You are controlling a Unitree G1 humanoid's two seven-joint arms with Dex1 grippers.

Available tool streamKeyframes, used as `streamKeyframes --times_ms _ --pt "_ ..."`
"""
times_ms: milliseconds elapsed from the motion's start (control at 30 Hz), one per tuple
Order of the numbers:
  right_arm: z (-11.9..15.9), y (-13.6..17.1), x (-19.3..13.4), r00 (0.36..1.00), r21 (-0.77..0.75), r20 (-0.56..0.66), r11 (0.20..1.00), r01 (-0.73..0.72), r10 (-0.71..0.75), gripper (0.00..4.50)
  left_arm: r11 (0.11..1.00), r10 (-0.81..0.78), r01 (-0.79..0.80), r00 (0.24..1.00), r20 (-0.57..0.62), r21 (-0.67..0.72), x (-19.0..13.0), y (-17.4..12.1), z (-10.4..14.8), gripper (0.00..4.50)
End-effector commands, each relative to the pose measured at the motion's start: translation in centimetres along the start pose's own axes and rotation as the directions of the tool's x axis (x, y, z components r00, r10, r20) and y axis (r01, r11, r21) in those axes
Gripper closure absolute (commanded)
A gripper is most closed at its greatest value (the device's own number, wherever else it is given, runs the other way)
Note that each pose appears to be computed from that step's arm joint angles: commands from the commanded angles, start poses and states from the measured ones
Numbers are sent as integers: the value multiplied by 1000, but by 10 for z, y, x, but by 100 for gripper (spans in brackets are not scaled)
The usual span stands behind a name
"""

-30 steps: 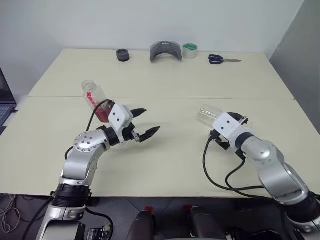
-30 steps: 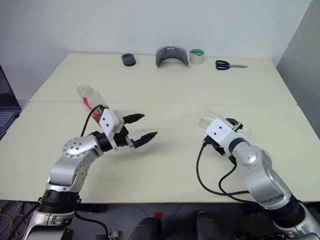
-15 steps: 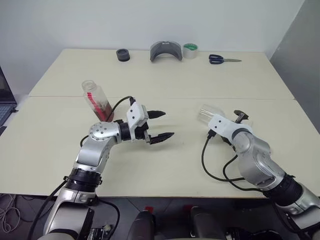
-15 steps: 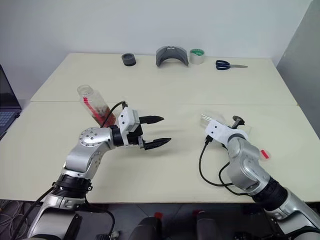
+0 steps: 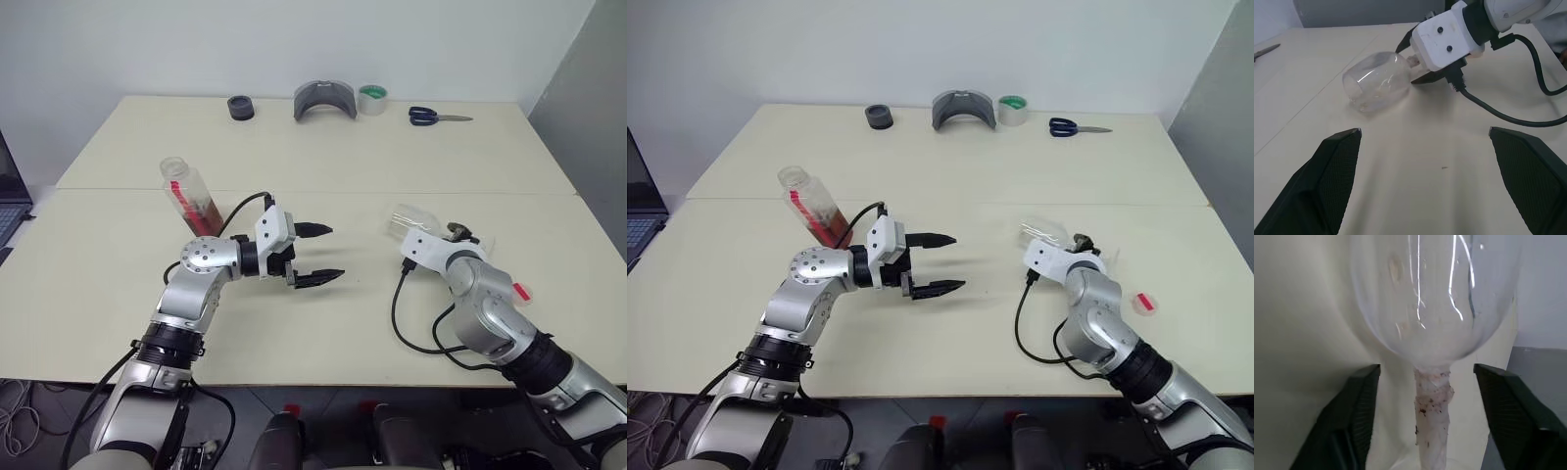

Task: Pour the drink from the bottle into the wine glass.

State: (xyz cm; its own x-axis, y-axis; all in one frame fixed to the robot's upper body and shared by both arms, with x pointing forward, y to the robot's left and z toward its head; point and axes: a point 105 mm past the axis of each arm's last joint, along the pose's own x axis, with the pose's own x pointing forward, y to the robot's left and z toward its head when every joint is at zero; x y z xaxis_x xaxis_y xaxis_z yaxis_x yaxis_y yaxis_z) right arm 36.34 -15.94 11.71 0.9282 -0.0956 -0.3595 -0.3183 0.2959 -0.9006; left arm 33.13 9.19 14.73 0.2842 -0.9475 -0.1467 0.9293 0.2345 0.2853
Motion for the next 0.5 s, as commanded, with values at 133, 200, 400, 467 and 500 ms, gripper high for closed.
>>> streamKeyframes --times_ms 133,200,400,467,500 --pt "8 -19 -1 998 -15 33 998 56 -56 382 999 13 -13 1000 15 35 -3 3 1 0" --pt "12 -29 -4 996 10 50 997 77 -77 417 999 29 -30 1000 11 21 -7 3 -1 0" --pt "51 -58 -17 969 539 217 842 -17 -119 417 989 133 -134 991 -26 -59 -31 12 -12 0" --pt "65 -62 -12 938 680 313 725 -111 -149 417 984 149 -151 988 -33 -95 -39 10 -13 0" --pt "70 -62 -9 925 723 342 675 -147 -166 417 982 149 -152 988 -36 -109 -41 9 -13 0"
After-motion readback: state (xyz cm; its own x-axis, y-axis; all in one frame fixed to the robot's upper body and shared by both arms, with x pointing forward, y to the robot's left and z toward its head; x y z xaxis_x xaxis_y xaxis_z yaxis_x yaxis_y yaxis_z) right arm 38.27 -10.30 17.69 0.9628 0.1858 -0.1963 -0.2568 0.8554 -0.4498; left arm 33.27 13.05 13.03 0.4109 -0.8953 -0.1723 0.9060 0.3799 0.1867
